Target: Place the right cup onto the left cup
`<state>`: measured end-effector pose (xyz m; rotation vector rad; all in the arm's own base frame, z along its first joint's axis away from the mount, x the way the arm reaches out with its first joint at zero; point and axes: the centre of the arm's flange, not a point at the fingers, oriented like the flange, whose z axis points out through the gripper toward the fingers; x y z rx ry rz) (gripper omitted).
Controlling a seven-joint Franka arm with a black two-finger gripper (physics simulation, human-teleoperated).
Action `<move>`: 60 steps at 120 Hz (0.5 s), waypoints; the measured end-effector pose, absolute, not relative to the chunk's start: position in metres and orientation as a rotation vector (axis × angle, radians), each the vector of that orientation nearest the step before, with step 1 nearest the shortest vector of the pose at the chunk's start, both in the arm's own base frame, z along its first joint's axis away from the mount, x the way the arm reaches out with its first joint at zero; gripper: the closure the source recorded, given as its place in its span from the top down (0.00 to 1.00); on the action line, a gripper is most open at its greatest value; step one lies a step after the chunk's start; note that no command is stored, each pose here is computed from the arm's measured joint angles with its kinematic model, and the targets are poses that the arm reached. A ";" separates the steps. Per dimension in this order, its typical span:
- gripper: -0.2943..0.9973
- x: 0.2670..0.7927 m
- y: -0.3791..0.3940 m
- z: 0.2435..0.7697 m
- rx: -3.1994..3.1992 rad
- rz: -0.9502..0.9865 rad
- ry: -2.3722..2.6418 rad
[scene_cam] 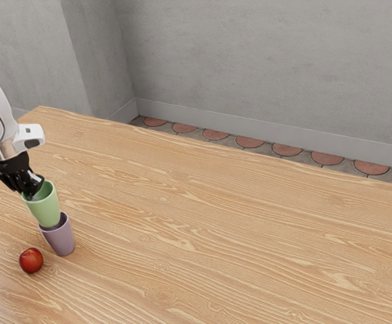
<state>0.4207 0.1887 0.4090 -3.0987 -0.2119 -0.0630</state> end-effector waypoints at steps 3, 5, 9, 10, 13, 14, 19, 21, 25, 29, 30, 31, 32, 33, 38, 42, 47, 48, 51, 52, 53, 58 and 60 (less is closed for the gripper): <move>0.16 0.422 0.189 0.406 -3.099 -0.058 -0.211; 0.16 0.422 0.189 0.404 -3.099 -0.055 -0.211; 0.16 0.424 0.190 0.400 -3.100 -0.049 -0.210; 0.16 0.424 0.190 0.399 -3.100 -0.047 -0.210; 0.16 0.425 0.190 0.397 -3.100 -0.044 -0.209; 0.16 0.425 0.190 0.396 -3.100 -0.043 -0.209; 0.16 0.426 0.190 0.394 -3.100 -0.043 -0.207; 0.16 0.427 0.190 0.393 -3.100 -0.042 -0.207; 0.16 0.428 0.190 0.390 -3.099 -0.040 -0.205; 0.16 0.429 0.191 0.387 -3.099 -0.035 -0.204; 0.16 0.429 0.191 0.386 -3.099 -0.035 -0.203; 0.16 0.430 0.191 0.385 -3.099 -0.034 -0.203; 0.16 0.430 0.191 0.384 -3.099 -0.033 -0.203; 0.16 0.430 0.191 0.384 -3.099 -0.033 -0.202; 0.16 0.432 0.191 0.381 -3.099 -0.031 -0.201; 0.16 0.433 0.191 0.378 -3.098 -0.028 -0.201; 0.17 0.434 0.192 0.374 -3.098 -0.025 -0.201; 0.17 0.434 0.192 0.374 -3.098 -0.024 -0.201; 0.18 0.434 0.192 0.372 -3.099 -0.024 -0.201; 0.19 0.434 0.192 0.372 -3.099 -0.024 -0.201; 0.19 0.434 0.192 0.372 -3.099 -0.024 -0.201; 0.26 0.435 0.192 0.371 -3.100 -0.026 -0.200; 0.29 0.435 0.192 0.370 -3.101 -0.027 -0.200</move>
